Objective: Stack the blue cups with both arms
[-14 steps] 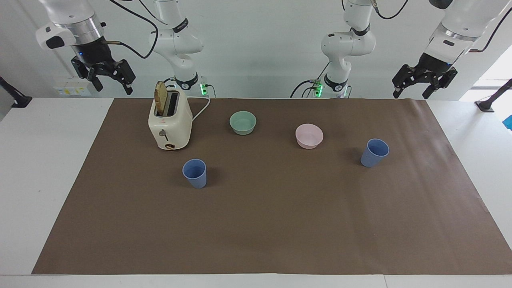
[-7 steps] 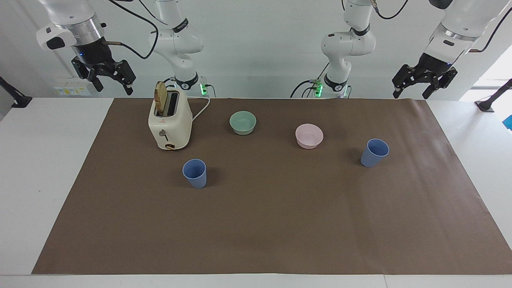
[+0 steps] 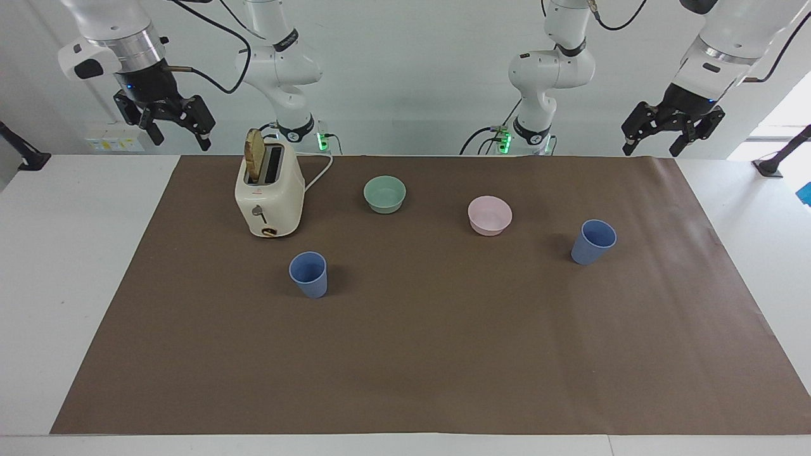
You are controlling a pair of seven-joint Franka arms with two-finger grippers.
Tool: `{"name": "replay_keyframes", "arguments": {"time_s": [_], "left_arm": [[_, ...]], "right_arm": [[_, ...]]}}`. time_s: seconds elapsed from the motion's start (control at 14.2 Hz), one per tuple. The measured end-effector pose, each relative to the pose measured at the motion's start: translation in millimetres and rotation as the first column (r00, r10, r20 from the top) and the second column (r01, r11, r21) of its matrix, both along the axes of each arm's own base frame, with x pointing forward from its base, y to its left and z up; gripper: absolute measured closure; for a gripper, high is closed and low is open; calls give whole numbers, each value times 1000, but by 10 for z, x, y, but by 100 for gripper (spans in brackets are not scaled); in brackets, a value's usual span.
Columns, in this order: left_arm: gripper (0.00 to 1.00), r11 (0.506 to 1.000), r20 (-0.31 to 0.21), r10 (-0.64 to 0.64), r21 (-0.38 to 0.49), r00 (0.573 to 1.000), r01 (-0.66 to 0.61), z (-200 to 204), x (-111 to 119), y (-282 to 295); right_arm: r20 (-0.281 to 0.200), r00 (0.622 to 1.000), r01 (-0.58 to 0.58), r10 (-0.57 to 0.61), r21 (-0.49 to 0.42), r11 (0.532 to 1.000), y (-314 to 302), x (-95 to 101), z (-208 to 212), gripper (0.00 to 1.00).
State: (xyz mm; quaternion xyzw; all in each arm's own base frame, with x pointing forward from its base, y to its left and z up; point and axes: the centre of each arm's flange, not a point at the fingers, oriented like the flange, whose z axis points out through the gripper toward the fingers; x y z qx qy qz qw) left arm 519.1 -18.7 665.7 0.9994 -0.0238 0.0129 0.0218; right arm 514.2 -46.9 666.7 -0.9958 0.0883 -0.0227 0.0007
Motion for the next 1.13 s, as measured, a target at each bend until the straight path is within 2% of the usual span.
{"name": "replay_keyframes", "arguments": {"time_s": [0.49, 0.85, 1.13], "left_arm": [[0, 1000, -19, 13, 0, 1000, -13, -28, -36, 74], [0, 1000, -65, 13, -1, 998, -13, -480, 16, 288], [0, 1000, -68, 31, -1, 997, -31, -848, 75, 395]], "right_arm": [[1, 1000, 3, -3, 0, 1000, -16, -1, 0, 0], [1, 1000, 5, -5, 0, 1000, -28, -2, 0, 0], [1, 1000, 5, -5, 0, 1000, -29, -2, 0, 0]]}}
